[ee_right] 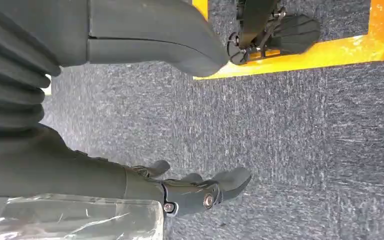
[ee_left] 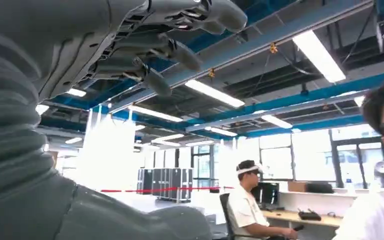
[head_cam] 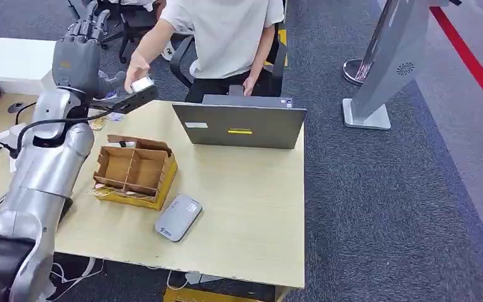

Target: Pass the card to the sensor for recognition and then transmit it.

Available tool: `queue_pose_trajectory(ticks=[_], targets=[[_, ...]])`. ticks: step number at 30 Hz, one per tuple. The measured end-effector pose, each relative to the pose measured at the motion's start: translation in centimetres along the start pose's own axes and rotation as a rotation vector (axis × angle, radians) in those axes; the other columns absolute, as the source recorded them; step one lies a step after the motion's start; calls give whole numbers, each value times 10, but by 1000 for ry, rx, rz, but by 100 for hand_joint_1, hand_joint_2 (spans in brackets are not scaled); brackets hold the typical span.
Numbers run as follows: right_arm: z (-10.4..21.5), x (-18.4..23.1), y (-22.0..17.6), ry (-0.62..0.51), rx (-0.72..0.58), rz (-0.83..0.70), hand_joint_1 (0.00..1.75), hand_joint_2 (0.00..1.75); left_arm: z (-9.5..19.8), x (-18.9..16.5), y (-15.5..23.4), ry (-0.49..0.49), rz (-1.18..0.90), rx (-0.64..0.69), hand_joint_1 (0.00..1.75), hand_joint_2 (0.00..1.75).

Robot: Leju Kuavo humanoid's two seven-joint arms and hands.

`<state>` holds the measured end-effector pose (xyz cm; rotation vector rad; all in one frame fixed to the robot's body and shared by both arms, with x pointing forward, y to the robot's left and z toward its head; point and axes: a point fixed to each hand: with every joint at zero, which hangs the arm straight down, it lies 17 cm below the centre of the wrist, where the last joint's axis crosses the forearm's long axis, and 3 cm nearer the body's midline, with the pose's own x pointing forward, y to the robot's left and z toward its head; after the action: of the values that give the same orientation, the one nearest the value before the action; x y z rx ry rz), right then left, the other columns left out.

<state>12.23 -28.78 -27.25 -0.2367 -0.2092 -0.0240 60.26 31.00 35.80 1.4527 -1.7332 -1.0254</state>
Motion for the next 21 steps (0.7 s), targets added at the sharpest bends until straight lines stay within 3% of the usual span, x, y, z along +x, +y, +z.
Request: queue_pose_trajectory(ticks=[5, 11, 16, 21], targets=[[0, -19, -2, 25, -7, -67, 0, 175, 67, 43, 8, -124, 40, 48, 0, 175], [0, -34, -5, 61, -19, -149, 0, 175, 183, 102, 11, -310, 85, 68, 0, 175], [-1, -34, -9, 66, -26, -183, 0, 175, 247, 116, -25, -373, 144, -142, 0, 175], [-1, -36, -12, 69, -31, -188, 0, 175, 286, 101, -72, -325, 127, -373, 0, 175]])
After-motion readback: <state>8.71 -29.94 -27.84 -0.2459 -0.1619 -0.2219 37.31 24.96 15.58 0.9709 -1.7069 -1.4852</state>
